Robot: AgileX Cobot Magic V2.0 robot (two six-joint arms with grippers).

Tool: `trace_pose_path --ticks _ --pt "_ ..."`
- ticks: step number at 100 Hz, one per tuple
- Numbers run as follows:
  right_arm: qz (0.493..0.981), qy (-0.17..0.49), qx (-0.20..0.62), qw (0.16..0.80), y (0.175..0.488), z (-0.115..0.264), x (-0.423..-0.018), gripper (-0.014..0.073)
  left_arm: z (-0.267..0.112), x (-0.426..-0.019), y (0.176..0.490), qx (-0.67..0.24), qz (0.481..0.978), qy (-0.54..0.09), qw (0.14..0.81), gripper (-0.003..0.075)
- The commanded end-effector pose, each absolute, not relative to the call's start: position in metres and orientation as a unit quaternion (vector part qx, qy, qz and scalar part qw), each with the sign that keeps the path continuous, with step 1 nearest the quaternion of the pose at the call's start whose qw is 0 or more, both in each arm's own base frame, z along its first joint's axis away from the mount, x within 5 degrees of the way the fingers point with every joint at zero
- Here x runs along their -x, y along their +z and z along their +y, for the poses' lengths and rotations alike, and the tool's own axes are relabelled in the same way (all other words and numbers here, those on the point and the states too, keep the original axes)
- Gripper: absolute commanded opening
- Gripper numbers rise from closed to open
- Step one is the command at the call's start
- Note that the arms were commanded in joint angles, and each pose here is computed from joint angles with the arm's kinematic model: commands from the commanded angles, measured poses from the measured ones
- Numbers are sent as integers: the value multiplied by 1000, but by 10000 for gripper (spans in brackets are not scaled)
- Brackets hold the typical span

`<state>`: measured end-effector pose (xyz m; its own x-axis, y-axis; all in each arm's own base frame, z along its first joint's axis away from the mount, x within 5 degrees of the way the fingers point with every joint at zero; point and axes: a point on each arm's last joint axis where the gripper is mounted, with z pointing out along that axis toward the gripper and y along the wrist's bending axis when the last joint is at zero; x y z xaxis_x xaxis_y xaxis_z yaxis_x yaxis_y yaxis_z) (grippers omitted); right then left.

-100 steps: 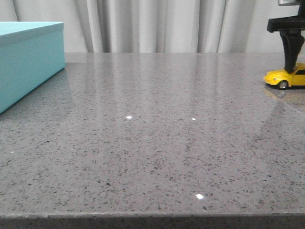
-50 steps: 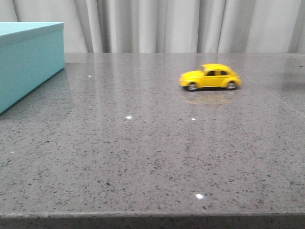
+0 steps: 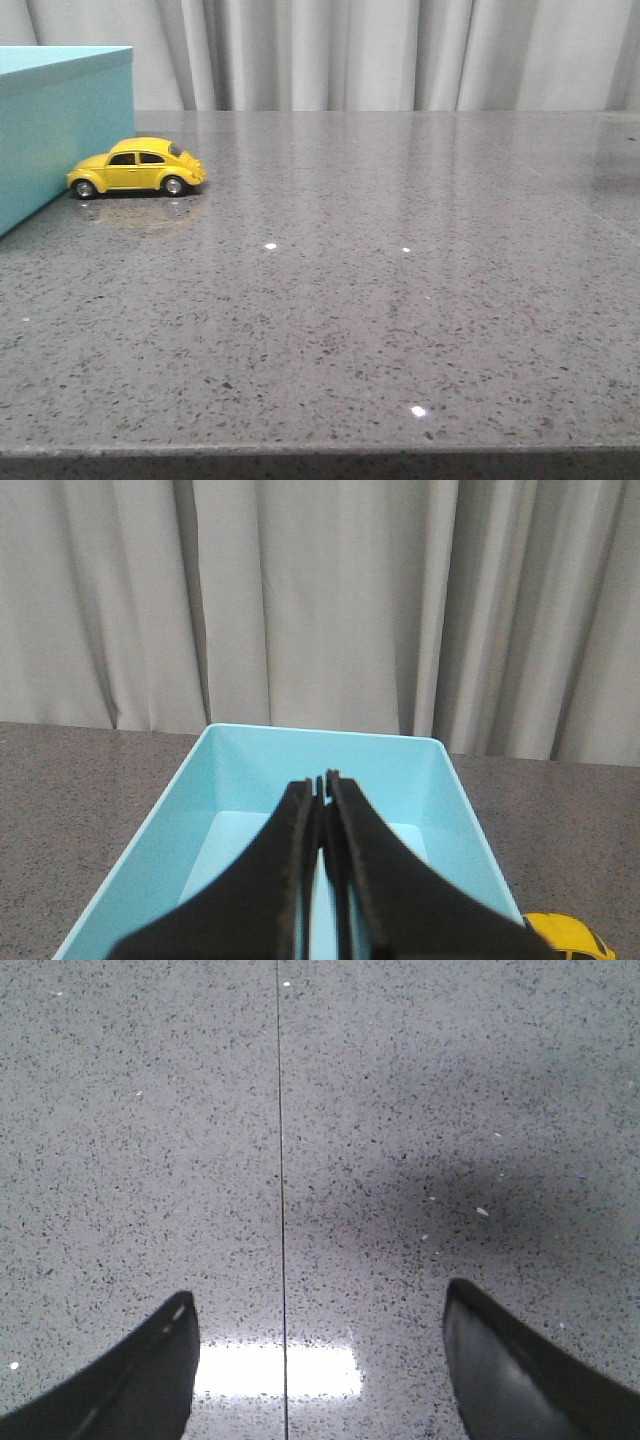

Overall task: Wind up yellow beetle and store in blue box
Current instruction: 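Lower the left gripper over the yellow car beside the box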

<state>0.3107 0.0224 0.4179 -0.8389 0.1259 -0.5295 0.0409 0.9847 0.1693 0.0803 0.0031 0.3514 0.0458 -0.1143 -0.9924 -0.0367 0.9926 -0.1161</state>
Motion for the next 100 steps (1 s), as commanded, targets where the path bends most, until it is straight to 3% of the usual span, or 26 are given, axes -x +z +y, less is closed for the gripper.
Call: trace_pose_path --ticks 1,28,45,65,73,91,100 --pt "940 78 -36 330 440 22 -300 519 4 -80 368 61 656 -33 752 -19" --pt "929 76 -24 362 449 22 -295 517 3 -86 369 59 670 -36 740 -19" --pt "919 78 -24 386 456 21 -279 517 -4 -115 377 35 732 -62 678 -18" --pt "909 79 -25 408 454 19 -251 517 -27 -157 403 -58 772 -74 628 13" --pt "908 79 -26 411 450 19 -241 517 -40 -177 410 -123 788 -62 600 105" --pt "901 81 -26 426 452 18 -221 517 -71 -219 425 -211 812 -64 540 501" --pt "896 82 -25 436 456 18 -214 517 -84 -239 425 -279 826 -45 488 609"
